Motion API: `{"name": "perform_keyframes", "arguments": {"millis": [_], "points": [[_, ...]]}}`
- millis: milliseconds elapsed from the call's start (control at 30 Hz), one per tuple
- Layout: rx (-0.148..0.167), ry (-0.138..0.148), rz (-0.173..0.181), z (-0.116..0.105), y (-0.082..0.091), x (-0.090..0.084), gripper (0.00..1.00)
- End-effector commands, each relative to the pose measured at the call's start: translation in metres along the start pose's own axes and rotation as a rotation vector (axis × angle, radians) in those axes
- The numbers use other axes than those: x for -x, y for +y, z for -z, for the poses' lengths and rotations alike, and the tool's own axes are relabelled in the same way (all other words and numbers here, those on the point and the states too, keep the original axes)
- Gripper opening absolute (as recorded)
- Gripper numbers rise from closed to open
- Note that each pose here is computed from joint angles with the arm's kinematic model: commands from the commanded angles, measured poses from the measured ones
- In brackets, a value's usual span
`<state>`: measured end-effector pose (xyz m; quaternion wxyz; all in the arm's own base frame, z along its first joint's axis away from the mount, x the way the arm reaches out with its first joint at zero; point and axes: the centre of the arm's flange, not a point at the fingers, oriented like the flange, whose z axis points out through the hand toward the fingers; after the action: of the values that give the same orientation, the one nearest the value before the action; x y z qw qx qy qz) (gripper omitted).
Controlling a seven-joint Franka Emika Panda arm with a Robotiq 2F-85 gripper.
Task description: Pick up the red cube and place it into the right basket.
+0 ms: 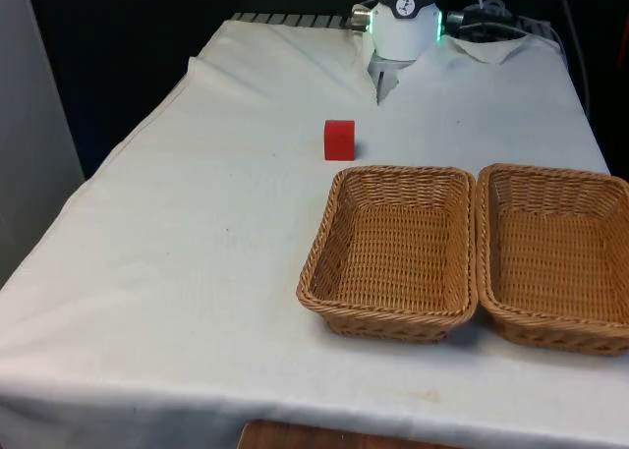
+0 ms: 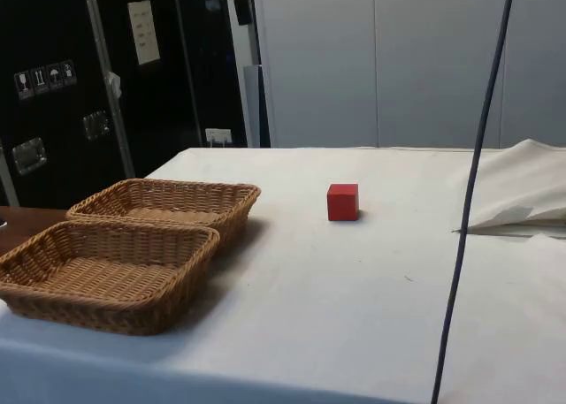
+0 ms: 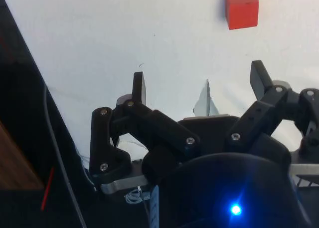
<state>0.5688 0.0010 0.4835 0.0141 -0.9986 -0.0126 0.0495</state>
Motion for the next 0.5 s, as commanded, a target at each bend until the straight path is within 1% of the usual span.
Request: {"name": "perform_keyframes", "arguments": {"millis": [0, 33, 133, 200, 233, 333, 367, 400, 467], "points": [[0.0, -0.002, 0.002, -0.001, -0.002, 0.0, 1.0], [0.008, 0.007, 0.001, -0.001, -0.004, 0.004, 1.0], [0.016, 0.009, 0.004, -0.004, -0.008, 0.007, 1.0], [0.029, 0.013, 0.005, -0.008, -0.011, 0.011, 1.0], [0.029, 0.013, 0.005, -0.008, -0.011, 0.011, 1.0], [0.046, 0.021, 0.005, -0.015, -0.015, 0.017, 1.0], [0.037, 0.006, 0.008, -0.017, -0.014, 0.017, 1.0], [0.051, 0.023, 0.005, -0.017, -0.016, 0.019, 1.0], [0.059, 0.027, 0.005, -0.02, -0.018, 0.022, 1.0]]}}
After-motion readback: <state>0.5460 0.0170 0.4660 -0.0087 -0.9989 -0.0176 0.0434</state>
